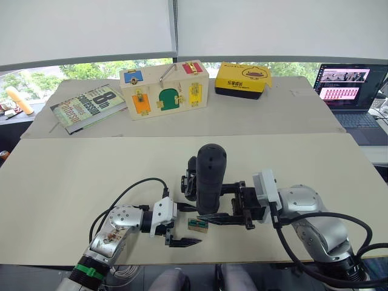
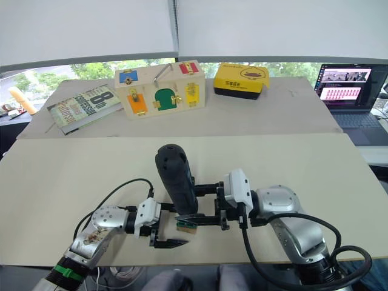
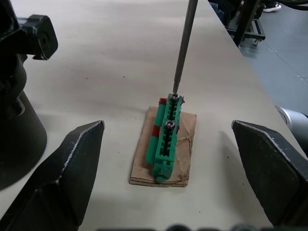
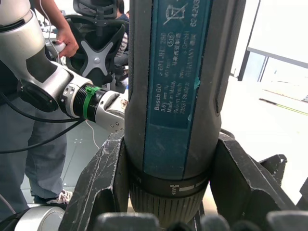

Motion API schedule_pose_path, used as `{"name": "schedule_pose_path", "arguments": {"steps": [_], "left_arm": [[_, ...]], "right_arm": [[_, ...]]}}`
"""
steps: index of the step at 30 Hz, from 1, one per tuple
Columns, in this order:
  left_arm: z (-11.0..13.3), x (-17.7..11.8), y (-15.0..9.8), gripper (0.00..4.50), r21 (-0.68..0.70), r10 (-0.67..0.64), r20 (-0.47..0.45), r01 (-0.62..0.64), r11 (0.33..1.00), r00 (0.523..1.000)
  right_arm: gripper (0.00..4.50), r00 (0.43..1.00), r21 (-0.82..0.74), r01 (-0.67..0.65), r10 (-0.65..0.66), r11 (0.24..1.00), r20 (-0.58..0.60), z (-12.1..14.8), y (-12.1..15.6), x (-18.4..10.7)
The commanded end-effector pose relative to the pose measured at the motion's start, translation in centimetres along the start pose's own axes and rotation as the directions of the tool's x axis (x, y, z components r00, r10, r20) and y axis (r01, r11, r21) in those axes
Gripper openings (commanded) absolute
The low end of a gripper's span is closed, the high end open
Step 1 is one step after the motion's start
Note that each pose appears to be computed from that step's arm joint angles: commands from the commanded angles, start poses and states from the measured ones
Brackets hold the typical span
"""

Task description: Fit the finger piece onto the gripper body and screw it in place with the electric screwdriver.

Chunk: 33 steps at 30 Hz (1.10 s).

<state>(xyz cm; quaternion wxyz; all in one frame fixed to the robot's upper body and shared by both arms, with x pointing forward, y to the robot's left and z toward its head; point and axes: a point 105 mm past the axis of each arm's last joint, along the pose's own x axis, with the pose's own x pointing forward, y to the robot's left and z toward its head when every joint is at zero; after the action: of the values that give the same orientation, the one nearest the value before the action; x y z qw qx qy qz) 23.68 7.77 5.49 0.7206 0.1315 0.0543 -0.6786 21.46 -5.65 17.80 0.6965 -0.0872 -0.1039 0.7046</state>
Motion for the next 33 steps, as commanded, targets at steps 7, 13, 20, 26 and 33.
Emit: {"name": "schedule_pose_path", "arguments": {"steps": [7, 13, 20, 26, 33], "left_arm": [[-1.4, 0.2, -0.8, 4.50, -0.059, -0.018, -0.032, 0.016, 0.998, 0.999], [-1.5, 0.1, -0.6, 4.50, -0.057, -0.011, -0.035, 0.009, 0.998, 0.999], [-1.9, 0.0, -0.6, 4.50, -0.062, -0.005, -0.038, 0.003, 0.998, 0.999], [-2.3, 0.1, -0.7, 4.50, -0.064, -0.005, -0.036, 0.002, 0.998, 0.999], [-2.5, 0.1, -0.8, 4.50, -0.065, -0.003, -0.035, 0.001, 0.998, 0.999]], "right_arm": [[1.91, 1.000, -0.063, -0.025, 0.025, 0.998, 0.013, 0.8, 0.3, 0.0], [1.91, 1.000, -0.063, -0.027, 0.028, 0.998, 0.014, 0.8, 0.3, 0.1], [1.91, 0.999, -0.065, -0.029, 0.030, 0.997, 0.013, 0.8, 0.3, 0.2], [1.91, 1.000, -0.066, -0.027, 0.028, 0.997, 0.015, 0.8, 0.3, 0.2], [1.91, 0.999, -0.070, -0.029, 0.030, 0.997, 0.017, 0.9, 0.2, 0.4]]}}
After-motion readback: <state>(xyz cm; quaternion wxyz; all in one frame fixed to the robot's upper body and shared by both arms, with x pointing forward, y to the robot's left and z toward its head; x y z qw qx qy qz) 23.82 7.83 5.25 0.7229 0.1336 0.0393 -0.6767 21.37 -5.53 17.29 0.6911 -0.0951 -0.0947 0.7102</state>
